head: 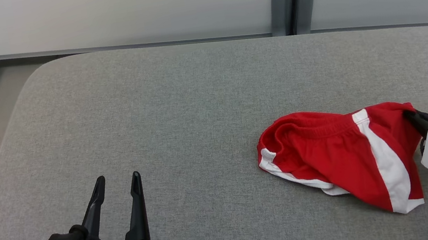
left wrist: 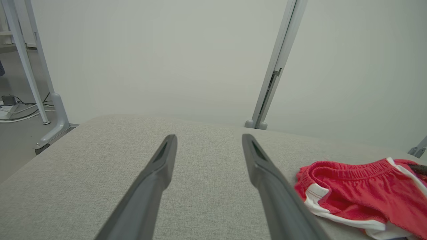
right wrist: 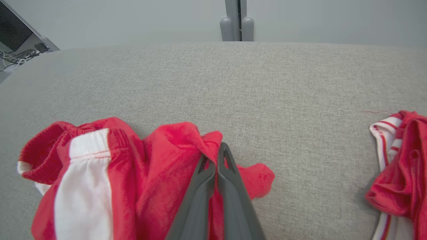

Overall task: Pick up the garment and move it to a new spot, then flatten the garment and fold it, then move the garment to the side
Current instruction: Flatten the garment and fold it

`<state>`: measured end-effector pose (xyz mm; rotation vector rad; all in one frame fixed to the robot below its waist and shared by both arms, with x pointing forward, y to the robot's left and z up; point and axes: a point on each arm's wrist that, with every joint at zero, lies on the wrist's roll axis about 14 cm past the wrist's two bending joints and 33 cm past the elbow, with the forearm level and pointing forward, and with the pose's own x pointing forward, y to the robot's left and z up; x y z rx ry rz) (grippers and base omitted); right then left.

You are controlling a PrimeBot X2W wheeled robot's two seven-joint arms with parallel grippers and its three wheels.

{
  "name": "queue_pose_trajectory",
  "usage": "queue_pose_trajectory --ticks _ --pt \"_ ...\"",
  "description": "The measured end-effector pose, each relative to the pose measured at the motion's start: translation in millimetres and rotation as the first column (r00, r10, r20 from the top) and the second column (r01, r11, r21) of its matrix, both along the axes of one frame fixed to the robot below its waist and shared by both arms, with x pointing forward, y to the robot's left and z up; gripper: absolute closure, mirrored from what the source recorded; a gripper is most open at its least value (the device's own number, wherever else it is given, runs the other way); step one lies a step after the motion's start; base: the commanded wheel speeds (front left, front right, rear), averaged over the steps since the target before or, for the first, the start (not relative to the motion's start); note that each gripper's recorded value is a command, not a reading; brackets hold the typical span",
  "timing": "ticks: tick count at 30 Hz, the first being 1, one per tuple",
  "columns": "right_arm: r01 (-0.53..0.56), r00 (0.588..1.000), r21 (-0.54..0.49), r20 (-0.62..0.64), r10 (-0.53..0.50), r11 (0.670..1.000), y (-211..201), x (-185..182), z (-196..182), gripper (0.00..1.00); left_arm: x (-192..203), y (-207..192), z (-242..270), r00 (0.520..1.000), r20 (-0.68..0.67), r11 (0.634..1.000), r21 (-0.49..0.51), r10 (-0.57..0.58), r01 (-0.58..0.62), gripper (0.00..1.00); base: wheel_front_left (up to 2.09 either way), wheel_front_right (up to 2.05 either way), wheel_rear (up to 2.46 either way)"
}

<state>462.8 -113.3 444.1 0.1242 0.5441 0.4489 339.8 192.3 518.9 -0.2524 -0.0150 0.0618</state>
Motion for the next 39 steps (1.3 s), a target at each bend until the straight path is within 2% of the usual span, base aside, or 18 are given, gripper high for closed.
queue_pose_trajectory --ticks 1,2,3,9,16,23,28,34,39 --pt "0.018 1.000 0.001 -0.006 -0.018 1.000 -4 4 -3 1.00 1 0 -1 1.000 -0.003 1.000 0.001 0.001 -0.001 0.00 0.00 0.00 0.00" --pt "0.031 0.999 0.003 -0.016 -0.031 1.000 -5 7 -6 0.45 2 1 -2 1.000 -0.007 1.000 0.003 0.001 -0.001 0.00 0.00 0.00 0.00" --pt "0.040 0.999 0.004 -0.030 -0.040 0.999 -5 7 -11 0.00 3 1 -3 1.000 -0.009 1.000 0.004 0.000 0.000 0.00 0.00 0.00 0.00" --pt "0.071 0.997 0.045 -0.006 -0.071 0.996 0 6 -7 0.00 3 -3 0 1.000 -0.004 1.000 0.011 -0.015 0.015 0.00 0.00 0.00 0.00" --pt "0.066 0.981 0.108 0.175 -0.084 0.992 2 -7 40 0.00 1 -6 16 0.998 0.039 0.999 0.029 -0.044 0.043 0.00 0.00 0.00 0.00" --pt "0.092 0.908 0.194 0.386 -0.162 0.977 -18 -35 99 0.00 1 -19 31 0.993 0.080 0.996 0.030 -0.092 0.090 0.00 0.00 0.00 0.00" --pt "0.129 0.847 0.256 0.474 -0.240 0.958 -35 -60 125 0.00 9 -39 37 0.983 0.091 0.987 0.034 -0.160 0.158 0.00 0.00 0.00 0.00" --pt "0.221 0.818 0.295 0.463 -0.342 0.930 -60 -88 120 0.00 23 -79 33 0.954 0.047 0.955 0.026 -0.297 0.296 0.00 0.00 0.00 0.00" --pt "0.302 0.781 0.313 0.460 -0.422 0.900 -83 -101 117 0.00 39 -121 27 0.893 -0.042 0.892 0.038 -0.448 0.450 0.00 0.00 0.00 0.00"
